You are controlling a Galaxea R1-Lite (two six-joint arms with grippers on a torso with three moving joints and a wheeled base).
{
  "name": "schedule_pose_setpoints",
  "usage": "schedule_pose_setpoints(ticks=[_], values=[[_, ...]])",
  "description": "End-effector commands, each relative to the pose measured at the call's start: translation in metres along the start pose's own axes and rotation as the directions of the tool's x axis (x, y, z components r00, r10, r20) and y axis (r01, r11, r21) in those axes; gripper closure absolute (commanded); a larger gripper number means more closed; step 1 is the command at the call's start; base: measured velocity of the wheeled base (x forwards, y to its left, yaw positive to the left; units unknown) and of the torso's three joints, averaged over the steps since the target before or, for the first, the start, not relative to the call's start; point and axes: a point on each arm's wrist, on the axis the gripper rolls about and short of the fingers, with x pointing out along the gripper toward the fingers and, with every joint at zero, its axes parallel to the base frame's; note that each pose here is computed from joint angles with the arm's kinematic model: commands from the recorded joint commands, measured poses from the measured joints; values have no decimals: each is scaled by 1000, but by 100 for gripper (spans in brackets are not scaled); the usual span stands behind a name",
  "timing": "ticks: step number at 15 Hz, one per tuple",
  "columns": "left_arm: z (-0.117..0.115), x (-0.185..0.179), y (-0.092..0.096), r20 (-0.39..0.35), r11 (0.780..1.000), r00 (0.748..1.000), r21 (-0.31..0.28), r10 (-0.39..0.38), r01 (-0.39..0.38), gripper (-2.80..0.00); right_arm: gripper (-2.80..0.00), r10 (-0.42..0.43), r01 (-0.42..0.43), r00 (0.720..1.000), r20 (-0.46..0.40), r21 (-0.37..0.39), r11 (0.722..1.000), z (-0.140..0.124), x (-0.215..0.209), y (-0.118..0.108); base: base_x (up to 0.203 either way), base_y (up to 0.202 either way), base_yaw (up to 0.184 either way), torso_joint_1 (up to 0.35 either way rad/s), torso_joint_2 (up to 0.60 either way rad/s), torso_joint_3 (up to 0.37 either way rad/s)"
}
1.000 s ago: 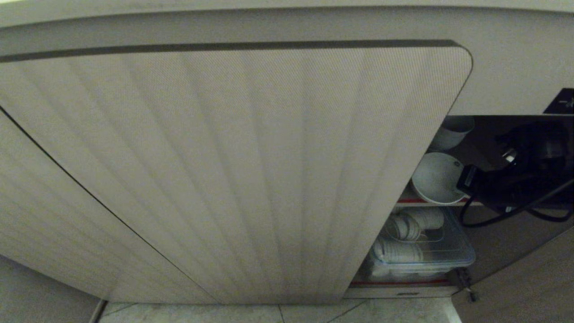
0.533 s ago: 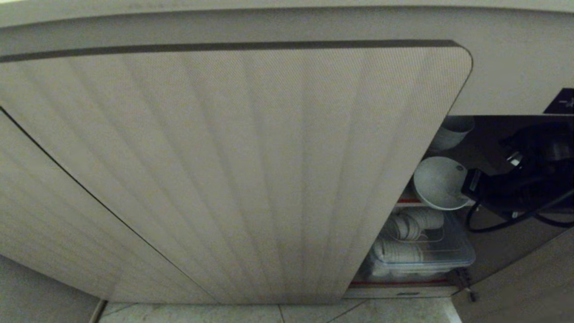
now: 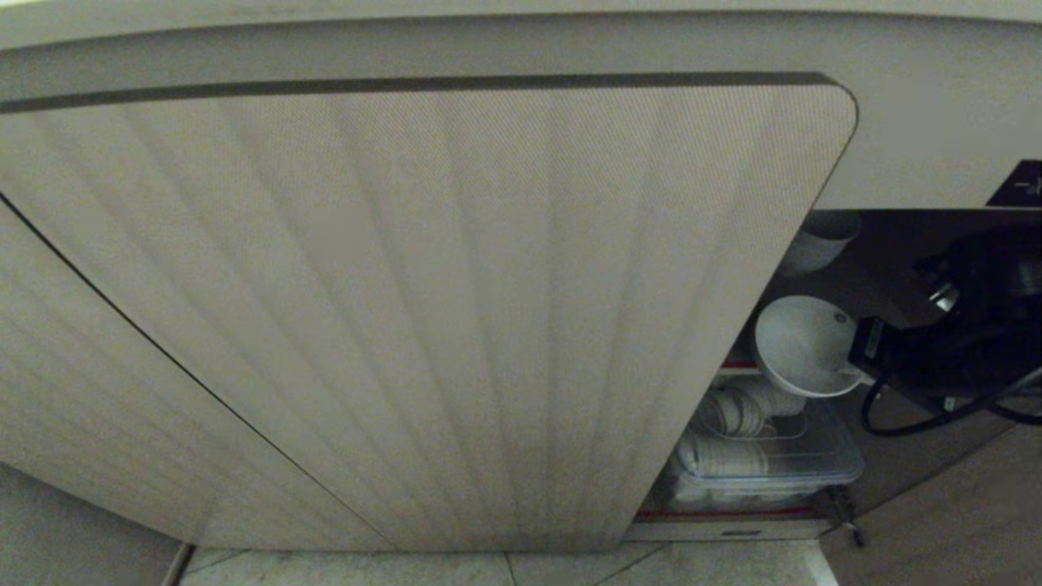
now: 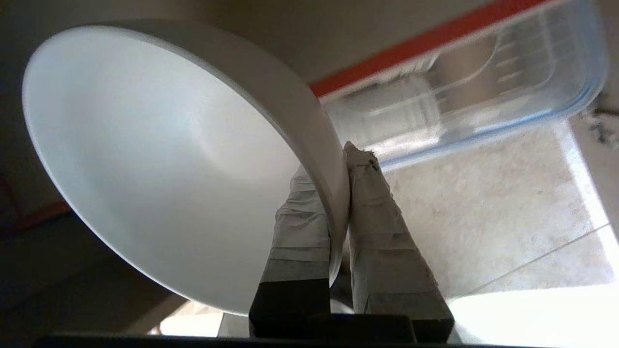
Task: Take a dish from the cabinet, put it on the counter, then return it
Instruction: Take the bowl from the cabinet, then place it on the table
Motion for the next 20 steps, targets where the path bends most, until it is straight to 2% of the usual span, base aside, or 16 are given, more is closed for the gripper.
schedule_pose_setpoints(ticks=[1,5,8,12,16,20], values=[[0,0,0,1,1000,1000,0,0,0,0,0,7,-7,1000,4,1,1000,-2,-5,0,0,0,0,0,0,0],[0,0,0,1,1000,1000,0,0,0,0,0,17,-17,999,-28,0,1000,-10,-13,-2,0,0,0,0,0,0],[0,0,0,1,1000,1000,0,0,0,0,0,22,-23,999,-38,-34,999,-16,-20,-3,0,0,0,0,0,0],[0,0,0,1,1000,1000,0,0,0,0,0,31,-34,997,-65,-42,999,-21,-29,-3,0,0,0,0,0,0],[0,0,0,1,1000,1000,0,0,0,0,0,22,-33,995,-100,-104,994,-35,-32,-8,0,0,0,0,0,0],[0,0,0,1,1000,1000,0,0,0,0,0,20,-33,993,-112,-110,993,-46,-36,-12,0,0,0,0,0,0]])
